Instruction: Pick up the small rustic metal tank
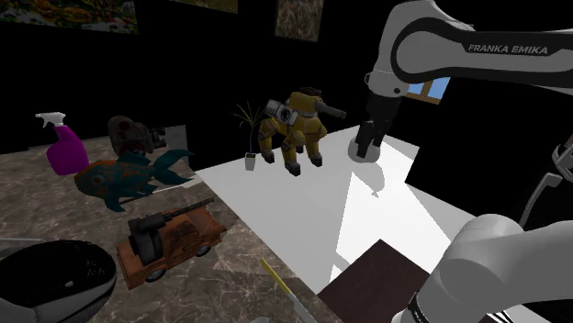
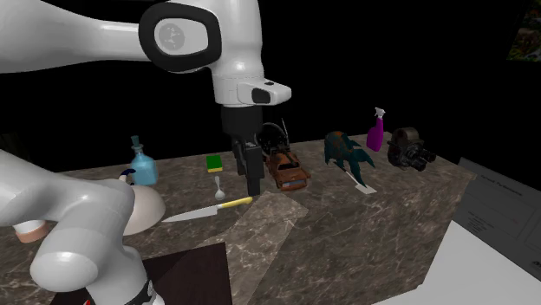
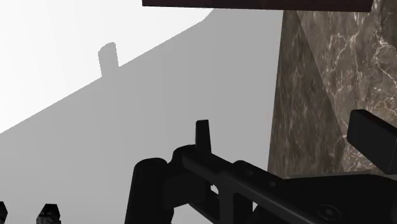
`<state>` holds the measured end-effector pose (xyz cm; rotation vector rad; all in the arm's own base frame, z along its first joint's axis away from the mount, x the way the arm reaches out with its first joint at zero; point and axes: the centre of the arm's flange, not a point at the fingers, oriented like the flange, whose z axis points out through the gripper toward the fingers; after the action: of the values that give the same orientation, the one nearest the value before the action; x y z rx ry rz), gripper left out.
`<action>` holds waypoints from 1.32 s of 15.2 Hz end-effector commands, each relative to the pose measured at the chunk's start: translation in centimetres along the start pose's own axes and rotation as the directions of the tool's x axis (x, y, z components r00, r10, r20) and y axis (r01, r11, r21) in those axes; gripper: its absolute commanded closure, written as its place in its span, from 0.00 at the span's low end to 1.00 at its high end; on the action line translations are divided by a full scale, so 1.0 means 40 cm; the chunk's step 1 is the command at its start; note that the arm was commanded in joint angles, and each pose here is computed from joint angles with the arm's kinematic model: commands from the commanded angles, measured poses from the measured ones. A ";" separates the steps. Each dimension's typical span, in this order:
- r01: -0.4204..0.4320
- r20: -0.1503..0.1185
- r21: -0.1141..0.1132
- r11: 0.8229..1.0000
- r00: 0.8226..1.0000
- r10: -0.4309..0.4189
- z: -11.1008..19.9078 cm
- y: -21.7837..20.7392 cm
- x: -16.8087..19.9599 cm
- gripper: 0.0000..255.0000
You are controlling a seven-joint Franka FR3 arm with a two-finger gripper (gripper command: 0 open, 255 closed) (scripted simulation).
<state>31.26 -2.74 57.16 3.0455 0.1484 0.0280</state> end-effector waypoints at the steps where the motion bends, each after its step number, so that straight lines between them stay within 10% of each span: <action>1: 0.000 0.000 0.000 1.000 1.000 0.000 0.000 0.000 0.000 0.00; 10: 0.330 -0.011 0.015 0.944 0.944 -0.329 0.075 -0.098 0.264 0.00; 20: 0.651 -0.028 0.025 0.759 0.759 -0.650 0.153 -0.303 0.502 0.00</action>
<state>49.46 9.61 50.84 2.8567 1.1519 0.0023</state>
